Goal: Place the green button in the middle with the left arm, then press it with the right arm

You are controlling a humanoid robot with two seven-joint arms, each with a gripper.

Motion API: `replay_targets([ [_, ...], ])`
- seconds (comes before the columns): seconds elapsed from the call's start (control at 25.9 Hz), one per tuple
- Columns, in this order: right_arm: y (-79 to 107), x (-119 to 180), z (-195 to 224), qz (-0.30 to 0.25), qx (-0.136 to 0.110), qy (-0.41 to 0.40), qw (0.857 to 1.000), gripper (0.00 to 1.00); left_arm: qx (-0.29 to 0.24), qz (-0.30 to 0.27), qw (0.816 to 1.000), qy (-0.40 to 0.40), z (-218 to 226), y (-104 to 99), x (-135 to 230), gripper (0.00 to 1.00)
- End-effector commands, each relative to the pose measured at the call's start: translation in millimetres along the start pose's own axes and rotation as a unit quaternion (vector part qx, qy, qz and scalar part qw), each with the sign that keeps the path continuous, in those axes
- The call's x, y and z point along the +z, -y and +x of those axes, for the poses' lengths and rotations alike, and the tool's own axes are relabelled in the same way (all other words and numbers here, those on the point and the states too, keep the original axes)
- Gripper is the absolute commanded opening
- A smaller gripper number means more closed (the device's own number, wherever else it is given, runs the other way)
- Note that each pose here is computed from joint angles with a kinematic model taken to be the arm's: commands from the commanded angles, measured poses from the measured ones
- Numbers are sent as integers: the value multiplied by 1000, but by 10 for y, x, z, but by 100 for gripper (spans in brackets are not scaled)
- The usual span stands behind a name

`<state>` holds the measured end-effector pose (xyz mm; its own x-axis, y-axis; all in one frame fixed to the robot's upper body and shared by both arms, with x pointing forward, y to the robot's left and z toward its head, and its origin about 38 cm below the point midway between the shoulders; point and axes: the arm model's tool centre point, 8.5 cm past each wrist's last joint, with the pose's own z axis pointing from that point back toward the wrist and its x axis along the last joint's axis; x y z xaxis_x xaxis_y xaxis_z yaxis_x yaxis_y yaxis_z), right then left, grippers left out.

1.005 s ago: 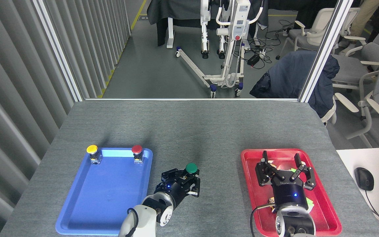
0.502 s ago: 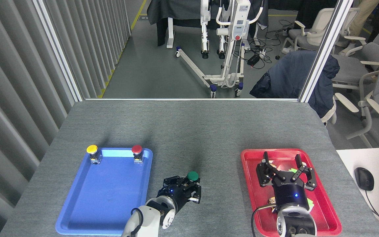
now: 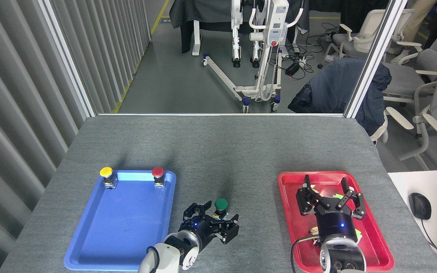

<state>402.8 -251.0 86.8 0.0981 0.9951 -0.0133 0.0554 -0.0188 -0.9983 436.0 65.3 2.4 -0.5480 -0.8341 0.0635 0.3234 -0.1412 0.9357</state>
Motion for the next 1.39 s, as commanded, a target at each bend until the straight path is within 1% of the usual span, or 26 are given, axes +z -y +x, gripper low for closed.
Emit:
replay_targets([
  [0.0, 27, -29, -62, -3, 10, 1, 1000, 70, -12, 12, 1000, 12, -78, 87, 242, 98],
  [0.08, 6, -48, -25, 0, 12, 11, 1000, 33, -24, 20, 999, 17, -134, 138, 439, 98],
  [0.12, 15, -67, 14, -1, 12, 16, 1000, 21, -28, 27, 999, 17, -151, 144, 540, 98],
  [0.19, 103, -154, 288, -11, 8, 46, 999, 0, -30, 52, 998, 2, -249, 89, 758, 98],
  [0.27, 27, -173, 530, 2, 11, 79, 997, 0, -21, 80, 996, -27, -396, -24, 933, 98],
  [0.31, -2, -186, 619, 7, 11, 90, 996, 0, -18, 96, 994, -44, -500, -112, 1006, 98],
  [0.39, -82, -217, 828, 20, 15, 124, 992, 0, -15, 137, 987, -87, -773, -355, 1198, 98],
  [0.43, -127, -210, 936, 27, 16, 143, 989, 0, -11, 153, 982, -111, -918, -433, 1298, 98],
  [0.54, -275, -155, 1157, 50, 13, 186, 981, 0, -6, 188, 969, -160, -1214, -608, 1512, 98],
  [0.66, -397, -85, 1448, 71, 5, 223, 972, 0, -5, 217, 957, -190, -1380, -707, 1650, 98],
  [0.73, -538, -8, 1592, 93, 3, 242, 966, 0, -3, 227, 951, -208, -1423, -758, 1702, 98],
  [0.81, -613, 36, 1687, 106, -3, 249, 963, 0, 1, 230, 948, -221, -1427, -790, 1716, 98],
  [0.89, -590, 0, 1772, 107, -8, 254, 961, 0, 5, 228, 948, -223, -1414, -788, 1703, 98],
  [0.97, -637, 8, 1799, 115, -7, 257, 959, 0, 9, 228, 948, -222, -1386, -779, 1684, 98],
  [1.04, -668, 29, 1862, 122, -12, 261, 958, 0, 13, 229, 948, -219, -1359, -772, 1667, 98],
  [1.2, -590, -6, 1969, 114, -11, 272, 955, 0, 21, 229, 949, -215, -1292, -738, 1643, 98],
  [1.28, -665, 35, 2007, 125, -9, 277, 952, 0, 25, 229, 949, -214, -1271, -731, 1630, 98],
  [1.35, -668, 31, 2070, 128, -12, 282, 951, 0, 25, 229, 949, -214, -1271, -731, 1630, 98],
])
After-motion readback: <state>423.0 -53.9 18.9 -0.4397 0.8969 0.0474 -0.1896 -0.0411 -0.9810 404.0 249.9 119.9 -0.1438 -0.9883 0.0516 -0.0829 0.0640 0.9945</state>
